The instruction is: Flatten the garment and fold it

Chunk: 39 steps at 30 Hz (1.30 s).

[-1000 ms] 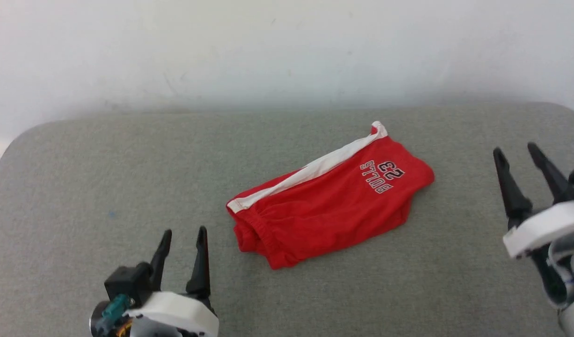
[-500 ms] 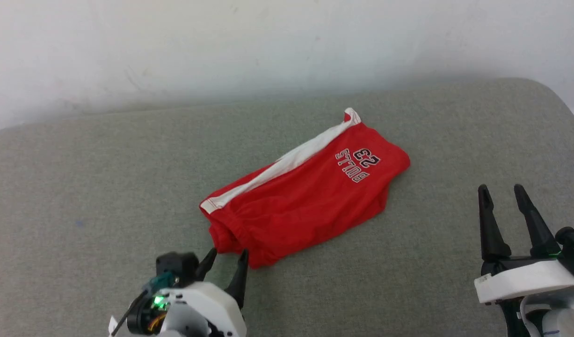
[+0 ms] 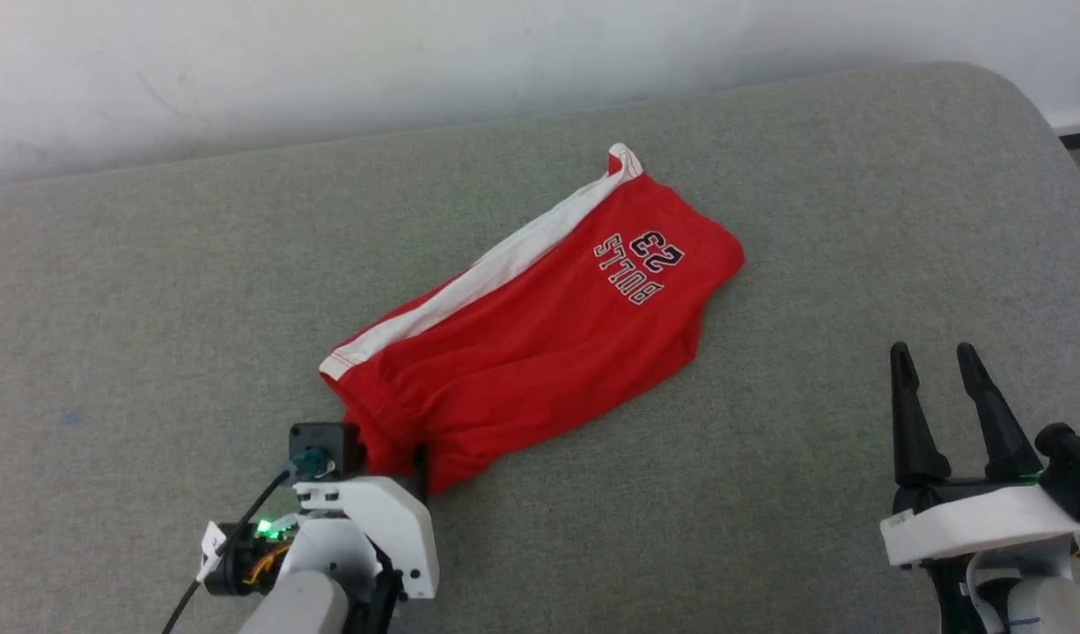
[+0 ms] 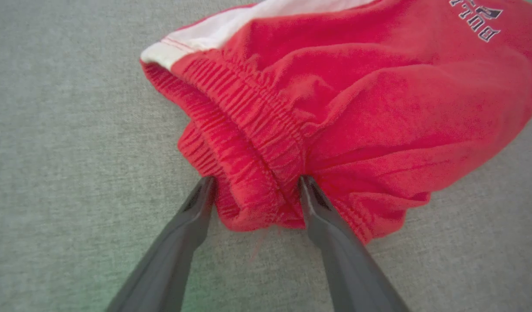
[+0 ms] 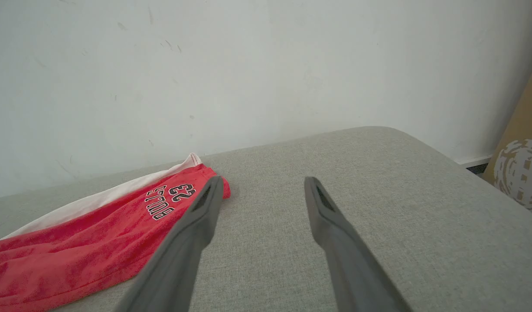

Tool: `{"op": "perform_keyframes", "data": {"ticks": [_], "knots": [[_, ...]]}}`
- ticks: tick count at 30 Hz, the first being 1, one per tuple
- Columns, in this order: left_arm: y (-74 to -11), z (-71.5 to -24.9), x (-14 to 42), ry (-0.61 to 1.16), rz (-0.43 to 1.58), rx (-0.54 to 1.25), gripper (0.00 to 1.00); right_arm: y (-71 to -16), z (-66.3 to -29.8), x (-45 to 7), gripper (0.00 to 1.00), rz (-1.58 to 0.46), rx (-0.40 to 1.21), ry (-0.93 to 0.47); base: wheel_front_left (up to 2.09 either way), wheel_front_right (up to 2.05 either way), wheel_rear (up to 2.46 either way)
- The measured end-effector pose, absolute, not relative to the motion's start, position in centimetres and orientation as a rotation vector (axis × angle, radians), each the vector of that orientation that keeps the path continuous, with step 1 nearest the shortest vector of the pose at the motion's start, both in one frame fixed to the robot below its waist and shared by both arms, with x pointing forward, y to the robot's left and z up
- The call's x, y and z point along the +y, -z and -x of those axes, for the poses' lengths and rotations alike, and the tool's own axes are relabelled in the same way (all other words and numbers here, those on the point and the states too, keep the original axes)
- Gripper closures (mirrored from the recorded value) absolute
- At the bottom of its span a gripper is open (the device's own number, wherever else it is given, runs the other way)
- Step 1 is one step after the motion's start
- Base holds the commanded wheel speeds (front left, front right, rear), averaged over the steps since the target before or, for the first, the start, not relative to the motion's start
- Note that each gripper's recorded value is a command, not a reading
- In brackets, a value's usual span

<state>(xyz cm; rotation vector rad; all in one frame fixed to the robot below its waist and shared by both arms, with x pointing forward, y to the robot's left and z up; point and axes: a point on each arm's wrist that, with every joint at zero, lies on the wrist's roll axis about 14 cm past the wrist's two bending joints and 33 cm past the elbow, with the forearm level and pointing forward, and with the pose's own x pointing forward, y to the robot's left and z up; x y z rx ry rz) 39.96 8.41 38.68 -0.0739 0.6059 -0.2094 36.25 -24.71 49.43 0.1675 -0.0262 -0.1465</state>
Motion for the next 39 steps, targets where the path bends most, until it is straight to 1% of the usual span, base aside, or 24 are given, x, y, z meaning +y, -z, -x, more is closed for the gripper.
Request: {"op": "perform_keyframes", "data": {"ticks": [4,5,6,7,12,15,18,21,25,30,34,39], "knots": [[-38.0,-40.0,8.2,0.215,0.056,0.645,0.0,-49.0,-36.5,-24.8,0.0,-0.17,-0.014,0.152,0.0,0.0,0.0],[-38.0,-40.0,8.2,0.217,0.056,0.656,0.06,-48.8,-36.6,-24.7,0.0,-0.171,-0.01,0.148,0.0,0.0,0.0],[-37.9,-39.9,8.1,0.22,0.057,0.664,0.68,-48.8,-36.7,-24.5,0.0,-0.173,-0.008,0.144,0.0,0.0,0.0],[-38.0,-39.9,8.1,0.222,0.06,0.668,1.0,-48.7,-36.9,-24.3,0.0,-0.174,-0.007,0.138,0.0,0.0,0.0],[-38.6,-39.7,7.7,0.242,0.087,0.648,1.0,-49.2,-38.2,-23.4,0.0,-0.145,0.003,0.083,0.0,0.0,0.0],[-39.4,-39.8,7.9,0.242,0.1,0.599,1.0,-49.3,-39.5,-22.7,0.0,-0.103,0.056,0.017,0.0,0.0,0.0],[-40.4,-39.7,8.1,0.243,0.112,0.551,1.0,-48.5,-41.0,-21.6,0.0,-0.059,0.167,-0.056,0.0,0.0,0.0],[-41.3,-39.8,8.1,0.252,0.122,0.507,1.0,-47.1,-42.8,-20.7,0.0,-0.014,0.313,-0.116,0.0,0.0,0.0],[-41.9,-39.8,8.0,0.265,0.129,0.475,1.0,-45.9,-45.7,-19.1,0.0,-0.044,0.469,-0.167,0.0,0.0,0.0],[-42.2,-40.1,7.7,0.276,0.138,0.455,1.0,-43.3,-48.5,-18.3,0.0,-0.034,0.65,-0.18,0.0,0.0,0.0],[-42.0,-40.1,7.4,0.288,0.138,0.453,1.0,-41.3,-50.1,-18.3,0.0,0.033,0.749,-0.169,0.0,0.0,0.0],[-41.7,-40.4,7.1,0.29,0.144,0.455,1.0,-38.4,-50.8,-17.8,0.0,0.12,0.854,-0.182,0.0,0.0,0.0]]}}
